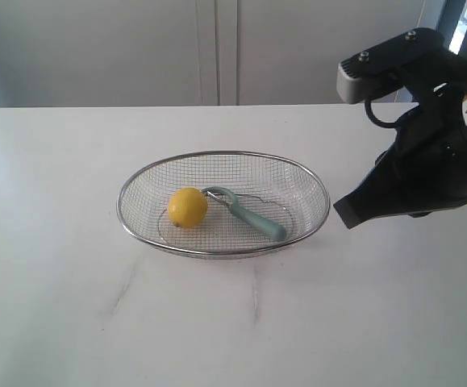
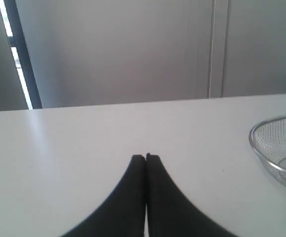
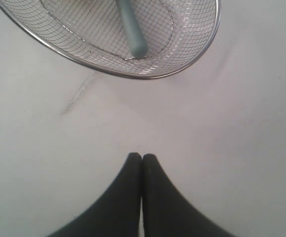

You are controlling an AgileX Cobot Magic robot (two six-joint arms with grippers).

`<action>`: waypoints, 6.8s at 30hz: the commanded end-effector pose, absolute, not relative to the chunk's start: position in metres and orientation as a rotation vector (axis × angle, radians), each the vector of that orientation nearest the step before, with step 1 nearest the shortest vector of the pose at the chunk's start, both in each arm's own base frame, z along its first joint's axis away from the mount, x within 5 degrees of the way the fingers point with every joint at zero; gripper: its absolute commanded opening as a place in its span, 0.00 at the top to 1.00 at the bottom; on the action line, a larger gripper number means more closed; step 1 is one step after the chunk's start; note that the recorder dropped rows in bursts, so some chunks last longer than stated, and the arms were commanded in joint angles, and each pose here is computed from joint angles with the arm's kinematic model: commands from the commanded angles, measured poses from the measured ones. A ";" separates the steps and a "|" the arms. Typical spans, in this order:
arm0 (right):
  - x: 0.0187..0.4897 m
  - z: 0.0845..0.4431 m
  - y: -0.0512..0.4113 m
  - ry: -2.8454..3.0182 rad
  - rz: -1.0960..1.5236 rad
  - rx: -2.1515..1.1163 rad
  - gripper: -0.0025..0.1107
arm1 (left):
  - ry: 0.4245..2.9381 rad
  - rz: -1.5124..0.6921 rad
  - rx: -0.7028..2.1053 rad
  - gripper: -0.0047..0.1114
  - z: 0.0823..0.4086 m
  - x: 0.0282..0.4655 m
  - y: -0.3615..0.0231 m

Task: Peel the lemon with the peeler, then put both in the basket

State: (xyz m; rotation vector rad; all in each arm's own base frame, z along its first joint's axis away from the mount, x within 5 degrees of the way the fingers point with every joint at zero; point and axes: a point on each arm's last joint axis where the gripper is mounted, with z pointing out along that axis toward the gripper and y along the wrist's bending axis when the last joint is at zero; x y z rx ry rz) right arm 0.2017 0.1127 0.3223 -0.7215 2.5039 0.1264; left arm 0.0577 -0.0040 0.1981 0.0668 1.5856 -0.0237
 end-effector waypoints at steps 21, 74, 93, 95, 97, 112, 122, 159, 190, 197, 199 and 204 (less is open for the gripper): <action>0.202 0.325 0.112 2.486 0.129 -0.710 0.98 | 1.897 -0.073 0.175 0.96 0.169 0.052 -0.010; 0.084 0.417 0.024 1.993 0.135 -0.340 0.98 | 1.897 -0.071 0.177 0.96 0.169 0.052 -0.010; -0.052 0.425 -0.006 1.559 -0.017 -0.055 0.98 | 1.897 -0.071 0.177 0.96 0.169 0.052 -0.010; -0.052 0.425 -0.006 1.559 -0.017 -0.055 0.98 | 1.897 -0.071 0.177 0.96 0.169 0.052 -0.010; -0.052 0.425 -0.006 1.559 -0.017 -0.055 0.98 | 1.897 -0.071 0.177 0.96 0.169 0.052 -0.010; -0.001 0.358 -0.003 1.819 -0.021 -0.074 0.98 | 1.897 -0.071 0.177 0.96 0.169 0.052 -0.010; 0.039 0.314 0.003 1.184 0.006 -0.070 0.98 | 1.897 -0.071 0.177 0.96 0.169 0.052 -0.010; 0.054 0.185 0.004 1.792 0.038 -0.066 0.98 | 1.897 -0.071 0.177 0.96 0.169 0.052 -0.010; 0.054 0.185 0.004 1.798 0.041 -0.078 0.98 | 1.897 -0.070 0.176 0.96 0.169 0.052 -0.010; 0.053 0.183 0.004 1.819 0.041 -0.079 0.98 | 1.897 -0.070 0.176 0.96 0.169 0.052 -0.010; 0.053 0.183 0.004 1.819 0.041 -0.079 0.98 | 1.897 -0.070 0.175 0.96 0.169 0.052 -0.010; 0.053 0.183 0.004 1.819 0.041 -0.079 0.98 | 1.897 -0.070 0.175 0.96 0.169 0.052 -0.010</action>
